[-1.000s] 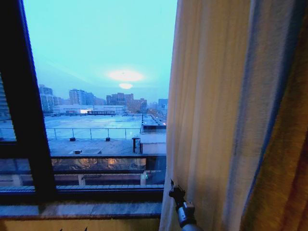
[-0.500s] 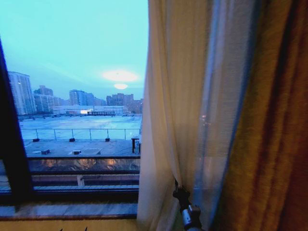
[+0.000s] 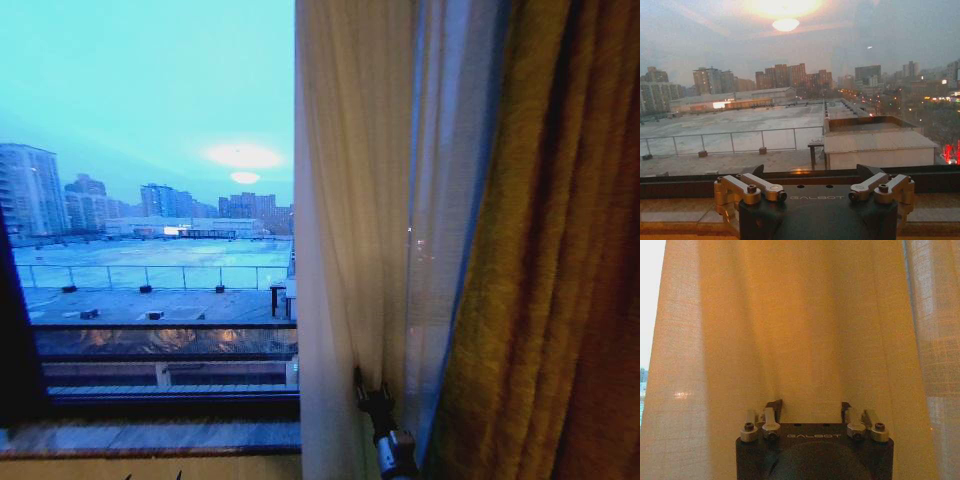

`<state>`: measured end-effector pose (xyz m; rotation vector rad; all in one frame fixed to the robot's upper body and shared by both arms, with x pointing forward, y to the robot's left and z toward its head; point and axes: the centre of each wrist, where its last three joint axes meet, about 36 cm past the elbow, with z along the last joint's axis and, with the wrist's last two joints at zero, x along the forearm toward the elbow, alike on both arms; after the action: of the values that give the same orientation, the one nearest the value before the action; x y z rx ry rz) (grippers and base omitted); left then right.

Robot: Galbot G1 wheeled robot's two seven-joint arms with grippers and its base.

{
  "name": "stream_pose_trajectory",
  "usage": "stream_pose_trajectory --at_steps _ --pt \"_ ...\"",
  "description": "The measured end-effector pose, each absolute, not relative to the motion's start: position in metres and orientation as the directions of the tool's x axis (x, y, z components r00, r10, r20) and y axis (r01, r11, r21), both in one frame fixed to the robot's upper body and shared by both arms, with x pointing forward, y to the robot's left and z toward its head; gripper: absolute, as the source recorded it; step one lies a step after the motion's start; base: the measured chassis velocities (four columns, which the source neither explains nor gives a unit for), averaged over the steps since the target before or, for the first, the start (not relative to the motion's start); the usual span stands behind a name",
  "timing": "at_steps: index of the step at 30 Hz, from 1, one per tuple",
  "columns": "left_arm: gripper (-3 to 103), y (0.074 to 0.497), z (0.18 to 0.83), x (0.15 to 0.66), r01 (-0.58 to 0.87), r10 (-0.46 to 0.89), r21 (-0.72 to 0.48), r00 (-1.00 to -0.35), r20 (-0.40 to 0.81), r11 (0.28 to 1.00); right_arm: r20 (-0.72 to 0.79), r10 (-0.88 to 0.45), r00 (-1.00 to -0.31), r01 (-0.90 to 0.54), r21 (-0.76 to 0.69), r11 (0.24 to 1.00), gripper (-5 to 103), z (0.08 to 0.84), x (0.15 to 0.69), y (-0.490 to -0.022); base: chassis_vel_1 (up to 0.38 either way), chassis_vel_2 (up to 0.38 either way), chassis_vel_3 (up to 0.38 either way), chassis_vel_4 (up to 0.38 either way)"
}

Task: Open the curtains by pulling them apart, changing their state from closed to fully open.

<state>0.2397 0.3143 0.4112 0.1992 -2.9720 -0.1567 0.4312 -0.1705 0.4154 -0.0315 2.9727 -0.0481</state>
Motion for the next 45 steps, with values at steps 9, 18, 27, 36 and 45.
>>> stream_pose_trajectory --at_steps 9,18,27,36,45 --pt "100 0.312 0.410 0.243 -0.119 -0.134 0.107 -0.980 0.150 0.987 -0.178 -0.026 -0.984 -0.021 -0.032 0.999 87 0.418 0.434 -0.170 0.000 0.000 0.000 0.000" --pt "100 0.314 0.410 0.241 -0.121 -0.137 0.109 -0.979 0.152 0.987 -0.170 -0.088 -0.982 -0.084 -0.034 0.996 100 0.418 0.427 -0.165 0.000 0.000 0.000 0.000" --pt "100 0.313 0.410 0.241 -0.122 -0.137 0.107 -0.979 0.153 0.987 -0.135 -0.126 -0.983 -0.122 -0.040 0.992 99 0.421 0.419 -0.160 0.000 0.000 0.000 0.000" --pt "100 0.313 0.410 0.242 -0.121 -0.137 0.108 -0.979 0.152 0.987 -0.131 -0.173 -0.976 -0.170 -0.036 0.985 68 0.426 0.412 -0.145 0.000 0.000 0.000 0.000" --pt "100 0.314 0.411 0.240 -0.123 -0.139 0.110 -0.979 0.152 0.986 -0.105 -0.094 -0.990 -0.093 -0.012 0.996 36 0.419 0.431 -0.157 0.000 0.000 0.000 0.000"
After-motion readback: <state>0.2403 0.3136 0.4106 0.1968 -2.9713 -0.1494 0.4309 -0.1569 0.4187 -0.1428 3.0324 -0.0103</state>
